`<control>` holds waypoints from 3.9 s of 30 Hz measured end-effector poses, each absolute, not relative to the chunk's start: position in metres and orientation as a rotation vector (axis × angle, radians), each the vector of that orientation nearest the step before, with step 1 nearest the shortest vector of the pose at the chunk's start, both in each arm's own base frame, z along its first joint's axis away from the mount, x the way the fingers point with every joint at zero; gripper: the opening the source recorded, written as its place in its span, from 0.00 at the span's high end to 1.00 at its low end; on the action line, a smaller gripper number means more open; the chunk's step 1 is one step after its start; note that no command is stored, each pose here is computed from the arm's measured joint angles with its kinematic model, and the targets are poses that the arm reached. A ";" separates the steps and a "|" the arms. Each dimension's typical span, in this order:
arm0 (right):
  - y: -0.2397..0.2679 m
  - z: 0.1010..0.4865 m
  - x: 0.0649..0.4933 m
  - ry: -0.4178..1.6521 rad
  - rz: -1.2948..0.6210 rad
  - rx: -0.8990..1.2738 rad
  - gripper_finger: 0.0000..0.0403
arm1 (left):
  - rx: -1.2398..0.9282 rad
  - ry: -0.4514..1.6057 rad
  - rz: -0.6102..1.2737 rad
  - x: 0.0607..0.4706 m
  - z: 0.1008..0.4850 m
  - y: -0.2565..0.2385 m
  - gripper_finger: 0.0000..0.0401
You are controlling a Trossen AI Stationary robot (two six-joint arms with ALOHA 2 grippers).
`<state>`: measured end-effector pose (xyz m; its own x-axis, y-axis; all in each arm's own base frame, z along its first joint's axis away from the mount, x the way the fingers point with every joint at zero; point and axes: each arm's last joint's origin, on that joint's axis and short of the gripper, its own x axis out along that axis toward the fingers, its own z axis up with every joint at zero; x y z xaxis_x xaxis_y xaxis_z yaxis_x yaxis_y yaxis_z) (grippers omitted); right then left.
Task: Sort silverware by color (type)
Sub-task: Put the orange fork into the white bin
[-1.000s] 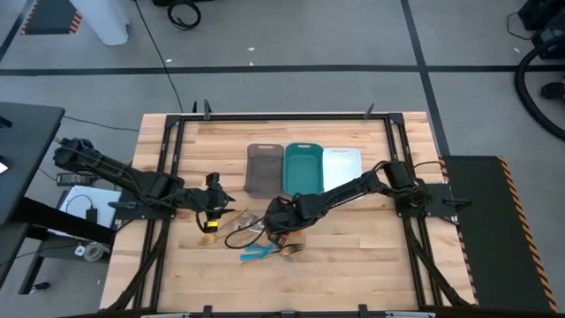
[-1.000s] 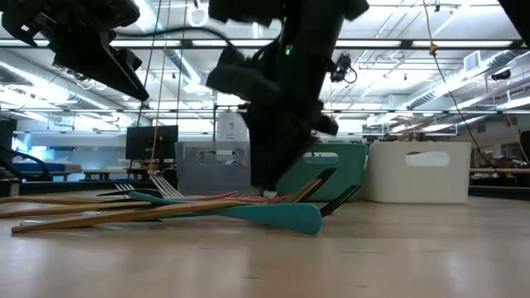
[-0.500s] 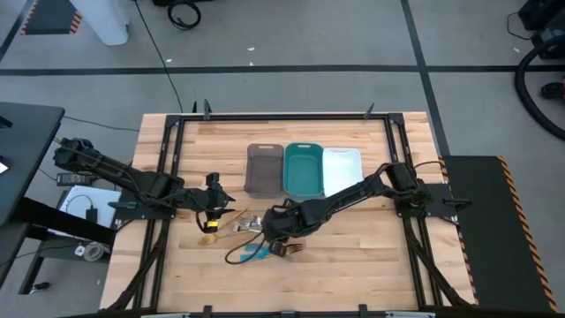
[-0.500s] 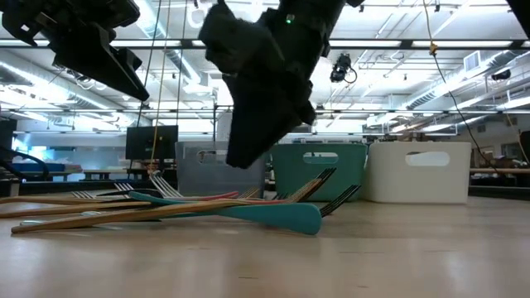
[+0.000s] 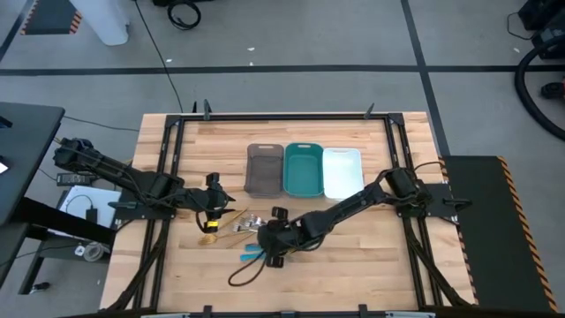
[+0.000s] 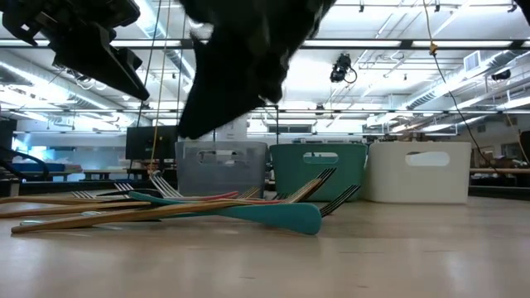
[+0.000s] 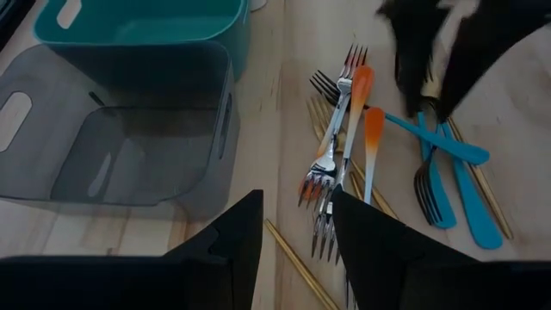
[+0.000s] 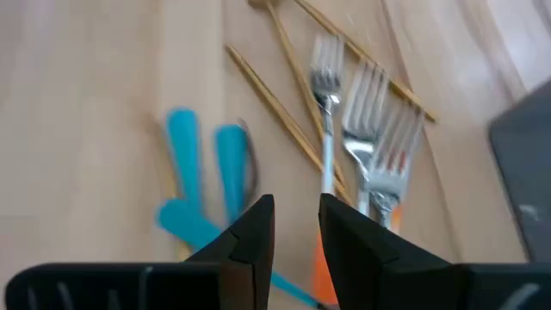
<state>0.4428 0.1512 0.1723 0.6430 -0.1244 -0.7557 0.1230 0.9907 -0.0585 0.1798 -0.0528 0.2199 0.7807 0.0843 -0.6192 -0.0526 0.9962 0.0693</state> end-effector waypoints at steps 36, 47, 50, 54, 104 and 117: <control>0.135 0.126 0.452 0.806 -0.122 -0.058 0.75 | 0.018 0.796 0.120 0.171 0.211 -0.050 0.62; 0.130 0.112 0.445 0.825 -0.123 -0.074 0.74 | 0.019 0.793 0.118 0.171 0.211 -0.050 0.62; 0.130 0.112 0.444 0.829 -0.126 -0.069 0.75 | 0.019 0.790 0.118 0.171 0.211 -0.050 0.62; 0.130 0.111 0.444 0.830 -0.126 -0.069 0.78 | 0.019 0.789 0.117 0.171 0.211 -0.050 0.62; 0.131 0.149 0.454 0.937 -0.171 -0.167 0.96 | 0.021 0.788 0.117 0.171 0.211 -0.050 0.62; 0.132 0.168 0.454 1.002 -0.174 -0.212 0.96 | 0.020 0.787 0.117 0.172 0.211 -0.050 0.62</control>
